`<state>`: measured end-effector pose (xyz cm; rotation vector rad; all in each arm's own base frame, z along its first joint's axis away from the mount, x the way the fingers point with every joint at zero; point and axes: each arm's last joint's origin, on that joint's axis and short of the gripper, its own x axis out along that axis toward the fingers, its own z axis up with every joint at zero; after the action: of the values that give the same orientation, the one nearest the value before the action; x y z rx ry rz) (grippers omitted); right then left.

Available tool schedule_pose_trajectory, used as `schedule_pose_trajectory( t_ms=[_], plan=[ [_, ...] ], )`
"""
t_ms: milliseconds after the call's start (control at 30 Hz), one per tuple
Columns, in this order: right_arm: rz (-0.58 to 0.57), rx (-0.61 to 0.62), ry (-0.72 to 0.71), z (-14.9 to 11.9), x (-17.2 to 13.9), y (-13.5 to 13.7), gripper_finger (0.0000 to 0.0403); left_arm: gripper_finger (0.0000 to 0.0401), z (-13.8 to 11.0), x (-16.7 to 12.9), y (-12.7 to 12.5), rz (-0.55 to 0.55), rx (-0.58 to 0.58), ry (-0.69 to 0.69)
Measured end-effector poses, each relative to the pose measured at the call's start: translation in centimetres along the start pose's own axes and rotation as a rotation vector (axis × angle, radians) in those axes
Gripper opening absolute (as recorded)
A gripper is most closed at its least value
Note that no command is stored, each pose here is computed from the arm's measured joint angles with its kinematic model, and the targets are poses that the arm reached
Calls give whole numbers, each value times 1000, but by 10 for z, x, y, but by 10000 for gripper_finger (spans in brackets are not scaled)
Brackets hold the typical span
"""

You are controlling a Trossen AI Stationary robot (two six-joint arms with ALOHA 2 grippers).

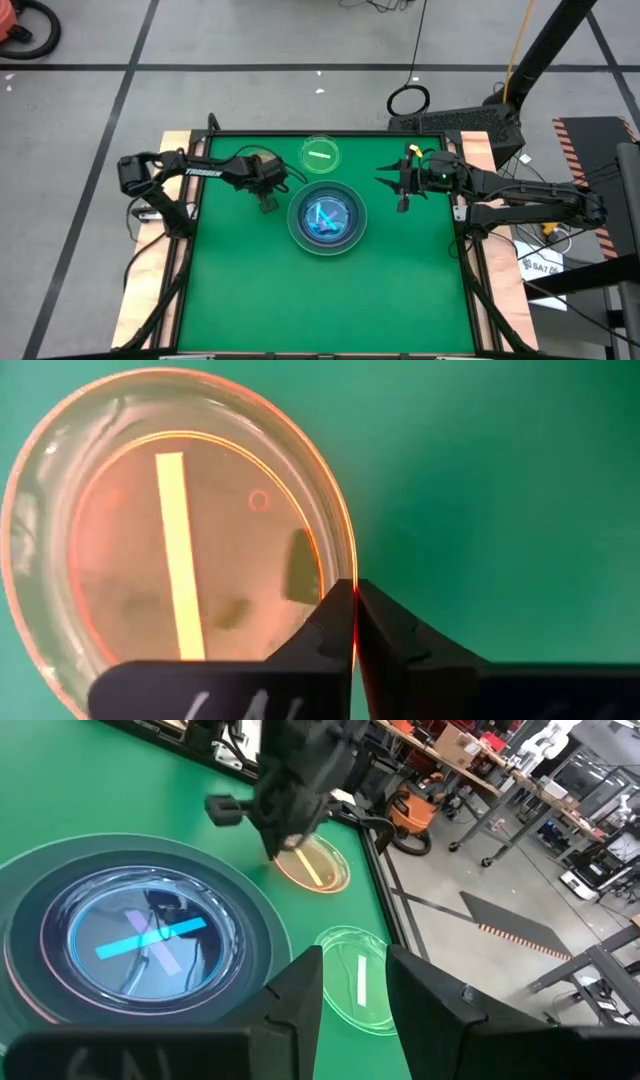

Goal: Stack plastic plates
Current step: Stack the orange plate on top of the blue plate

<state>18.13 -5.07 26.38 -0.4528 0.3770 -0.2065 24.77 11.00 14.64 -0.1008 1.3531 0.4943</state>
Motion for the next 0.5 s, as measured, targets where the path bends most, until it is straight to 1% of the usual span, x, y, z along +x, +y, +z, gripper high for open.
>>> schedule_pose_trajectory(
  t_ms=[67,133,233,333,400,500],
  plan=[
    [0,5,0,0,0,0,105,5,-2,-9,-6,-3,6,-7],
    [-3,12,-4,0,0,0,105,5,-5,-21,-13,16,6,-23],
    [-10,12,-18,2,0,-1,105,4,-9,-45,-25,20,-15,-101],
    [-18,12,-34,3,0,-2,105,3,-11,-70,-40,-10,-46,-234],
    [-25,14,-45,4,0,-2,105,3,-10,-86,-53,-24,-51,-351],
    [-28,16,-53,5,0,-3,105,3,-8,-105,-77,-97,-34,-517]
  ],
)
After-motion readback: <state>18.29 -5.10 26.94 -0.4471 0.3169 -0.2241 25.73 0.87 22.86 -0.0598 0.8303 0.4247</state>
